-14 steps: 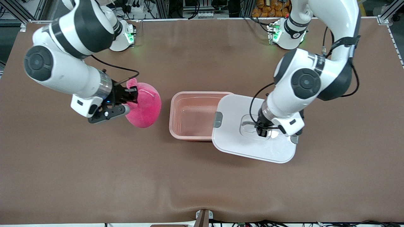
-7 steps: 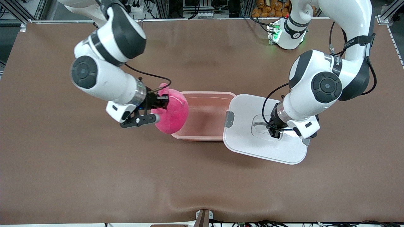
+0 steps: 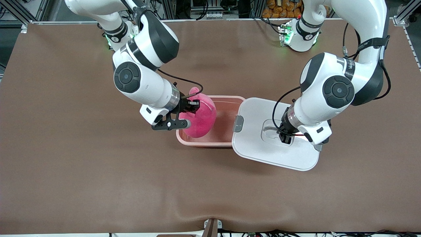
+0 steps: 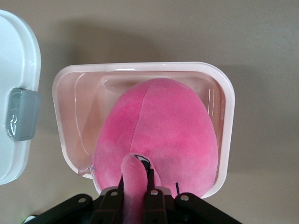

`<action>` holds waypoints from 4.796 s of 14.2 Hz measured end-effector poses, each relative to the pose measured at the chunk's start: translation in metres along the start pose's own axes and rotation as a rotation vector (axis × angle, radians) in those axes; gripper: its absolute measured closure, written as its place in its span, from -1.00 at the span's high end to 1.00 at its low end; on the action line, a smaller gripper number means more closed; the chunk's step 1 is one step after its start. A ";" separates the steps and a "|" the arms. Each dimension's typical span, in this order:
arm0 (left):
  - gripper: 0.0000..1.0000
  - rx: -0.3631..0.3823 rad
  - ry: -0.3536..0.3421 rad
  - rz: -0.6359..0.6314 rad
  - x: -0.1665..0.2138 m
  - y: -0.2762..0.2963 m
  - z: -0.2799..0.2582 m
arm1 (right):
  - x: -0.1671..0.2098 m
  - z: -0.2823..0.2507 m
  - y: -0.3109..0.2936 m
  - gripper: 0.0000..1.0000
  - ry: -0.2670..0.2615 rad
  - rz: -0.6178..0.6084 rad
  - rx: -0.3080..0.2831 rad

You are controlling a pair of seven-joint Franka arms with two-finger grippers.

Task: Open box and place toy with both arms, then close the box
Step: 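Lower the plush into the pink box with the right gripper, then open the right gripper and withdraw it from the box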

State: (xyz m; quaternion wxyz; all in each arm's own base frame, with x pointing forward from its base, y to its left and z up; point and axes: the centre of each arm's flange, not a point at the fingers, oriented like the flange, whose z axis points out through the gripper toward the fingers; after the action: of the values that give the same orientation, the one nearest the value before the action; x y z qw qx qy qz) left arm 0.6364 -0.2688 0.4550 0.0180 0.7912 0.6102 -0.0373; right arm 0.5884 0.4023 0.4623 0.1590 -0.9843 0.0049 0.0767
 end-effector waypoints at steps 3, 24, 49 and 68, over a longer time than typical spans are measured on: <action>-0.85 0.002 0.000 0.000 0.000 0.000 0.001 | 0.003 0.010 0.002 -0.72 -0.016 0.015 0.000; -0.85 0.012 -0.001 0.006 -0.003 -0.002 0.006 | 0.017 0.167 -0.011 -0.72 0.008 0.057 -0.067; -0.85 0.016 0.000 0.019 -0.001 -0.002 0.008 | 0.010 0.195 -0.059 1.00 0.214 0.020 0.046; -0.85 0.015 -0.038 0.055 0.006 -0.012 -0.001 | 0.058 -0.045 0.130 1.00 0.067 -0.004 -0.162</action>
State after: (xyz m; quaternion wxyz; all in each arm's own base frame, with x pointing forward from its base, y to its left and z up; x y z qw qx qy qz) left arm 0.6259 -0.2603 0.4555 0.0245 0.8068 0.5876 -0.0565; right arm 0.6481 0.2659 0.4547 0.0786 -0.9959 0.0022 0.0437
